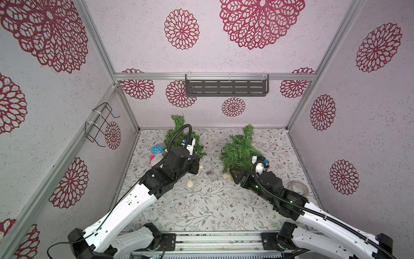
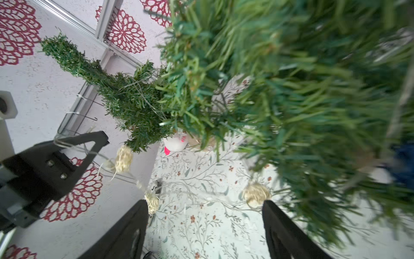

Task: Wrap string light around the christmas tree
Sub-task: Wrap the light string around the Christmas tree.

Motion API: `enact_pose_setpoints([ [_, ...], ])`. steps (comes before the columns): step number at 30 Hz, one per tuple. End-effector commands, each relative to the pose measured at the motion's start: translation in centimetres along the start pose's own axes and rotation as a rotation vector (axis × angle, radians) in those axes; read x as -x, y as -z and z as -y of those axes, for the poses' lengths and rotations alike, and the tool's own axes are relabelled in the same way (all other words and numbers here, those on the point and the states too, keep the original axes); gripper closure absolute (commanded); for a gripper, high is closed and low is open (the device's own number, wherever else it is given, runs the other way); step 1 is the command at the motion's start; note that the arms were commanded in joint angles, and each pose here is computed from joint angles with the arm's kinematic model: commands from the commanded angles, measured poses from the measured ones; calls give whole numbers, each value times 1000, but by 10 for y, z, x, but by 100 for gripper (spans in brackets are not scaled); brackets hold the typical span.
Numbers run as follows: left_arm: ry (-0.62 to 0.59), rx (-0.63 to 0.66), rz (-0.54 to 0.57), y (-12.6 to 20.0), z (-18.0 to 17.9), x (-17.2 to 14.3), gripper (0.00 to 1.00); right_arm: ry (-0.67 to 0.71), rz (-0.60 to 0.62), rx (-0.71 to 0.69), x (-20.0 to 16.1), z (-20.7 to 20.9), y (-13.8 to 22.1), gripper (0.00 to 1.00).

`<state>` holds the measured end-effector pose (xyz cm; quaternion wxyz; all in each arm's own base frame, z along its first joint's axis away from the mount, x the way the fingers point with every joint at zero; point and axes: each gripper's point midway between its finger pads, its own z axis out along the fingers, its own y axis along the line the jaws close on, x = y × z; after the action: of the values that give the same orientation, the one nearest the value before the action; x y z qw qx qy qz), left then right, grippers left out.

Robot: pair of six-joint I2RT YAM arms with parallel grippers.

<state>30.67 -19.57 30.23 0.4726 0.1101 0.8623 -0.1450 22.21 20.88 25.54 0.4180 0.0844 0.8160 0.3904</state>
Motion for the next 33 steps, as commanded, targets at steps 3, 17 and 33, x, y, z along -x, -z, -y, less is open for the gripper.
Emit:
enact_pose_setpoints([
  [3,69,80,-37,-4,-25,24,100,184,73,-115,38,14,37,14],
  [17,119,46,-61,-78,-16,116,100,306,364,-375,177,49,47,25],
  [33,-290,70,190,-183,-1,193,100,238,194,-88,270,98,-144,58],
])
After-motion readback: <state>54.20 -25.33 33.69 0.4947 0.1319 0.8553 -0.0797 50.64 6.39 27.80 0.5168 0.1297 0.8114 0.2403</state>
